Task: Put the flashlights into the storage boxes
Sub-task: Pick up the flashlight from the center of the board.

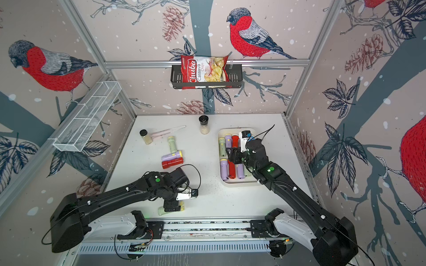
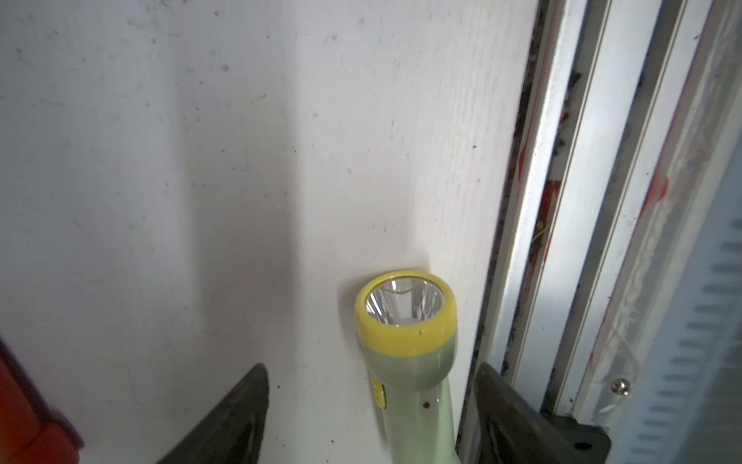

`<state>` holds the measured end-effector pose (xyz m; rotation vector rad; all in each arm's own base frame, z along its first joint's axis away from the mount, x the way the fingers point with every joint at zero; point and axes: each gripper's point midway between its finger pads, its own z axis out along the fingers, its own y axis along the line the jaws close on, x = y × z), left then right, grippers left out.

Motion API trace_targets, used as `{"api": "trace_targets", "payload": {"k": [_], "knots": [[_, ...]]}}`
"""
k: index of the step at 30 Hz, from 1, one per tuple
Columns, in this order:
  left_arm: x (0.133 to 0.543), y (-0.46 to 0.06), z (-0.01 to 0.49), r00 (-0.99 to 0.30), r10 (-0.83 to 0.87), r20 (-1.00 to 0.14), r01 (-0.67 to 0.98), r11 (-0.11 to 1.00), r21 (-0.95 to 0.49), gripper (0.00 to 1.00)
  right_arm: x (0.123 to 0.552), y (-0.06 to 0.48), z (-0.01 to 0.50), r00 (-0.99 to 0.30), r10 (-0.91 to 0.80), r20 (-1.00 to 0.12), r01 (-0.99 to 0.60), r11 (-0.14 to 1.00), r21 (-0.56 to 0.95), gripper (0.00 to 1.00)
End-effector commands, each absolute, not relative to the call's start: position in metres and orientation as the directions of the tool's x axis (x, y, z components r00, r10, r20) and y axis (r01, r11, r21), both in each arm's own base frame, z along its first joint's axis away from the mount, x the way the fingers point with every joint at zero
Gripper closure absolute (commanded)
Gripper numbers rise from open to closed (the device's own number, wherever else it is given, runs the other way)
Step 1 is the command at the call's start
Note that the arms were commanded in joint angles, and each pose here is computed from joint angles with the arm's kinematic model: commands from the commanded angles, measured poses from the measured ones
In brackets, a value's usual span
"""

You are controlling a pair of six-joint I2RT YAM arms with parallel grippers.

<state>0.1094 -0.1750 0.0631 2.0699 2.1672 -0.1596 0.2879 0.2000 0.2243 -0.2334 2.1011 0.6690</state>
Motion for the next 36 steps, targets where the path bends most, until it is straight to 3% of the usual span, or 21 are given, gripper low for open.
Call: {"api": "trace_targets", "payload": {"k": [1,8,20,36], "knots": [[0.1,-0.169,0.057,-0.059,0.986,-0.154,0.998,0.057,-0.02,0.21,0.29,0.201,0.23,-0.569,0.095,-0.817,-0.406,0.831,0.38,0.31],[0.108,-0.165,0.048,-0.103,0.988,-0.117,0.994,0.106,0.015,0.22,0.29,0.202,0.235,-0.557,0.088,-0.826,-0.417,0.83,0.37,0.32],[0.097,-0.174,0.038,-0.096,0.988,-0.122,0.994,0.089,-0.068,0.29,0.288,0.198,0.237,-0.542,0.067,-0.838,-0.427,0.837,0.343,0.33],[0.102,-0.17,0.021,-0.124,0.99,-0.072,0.991,0.12,-0.055,0.47,0.284,0.179,0.242,-0.502,0.06,-0.863,-0.393,0.873,0.29,0.33]]}}
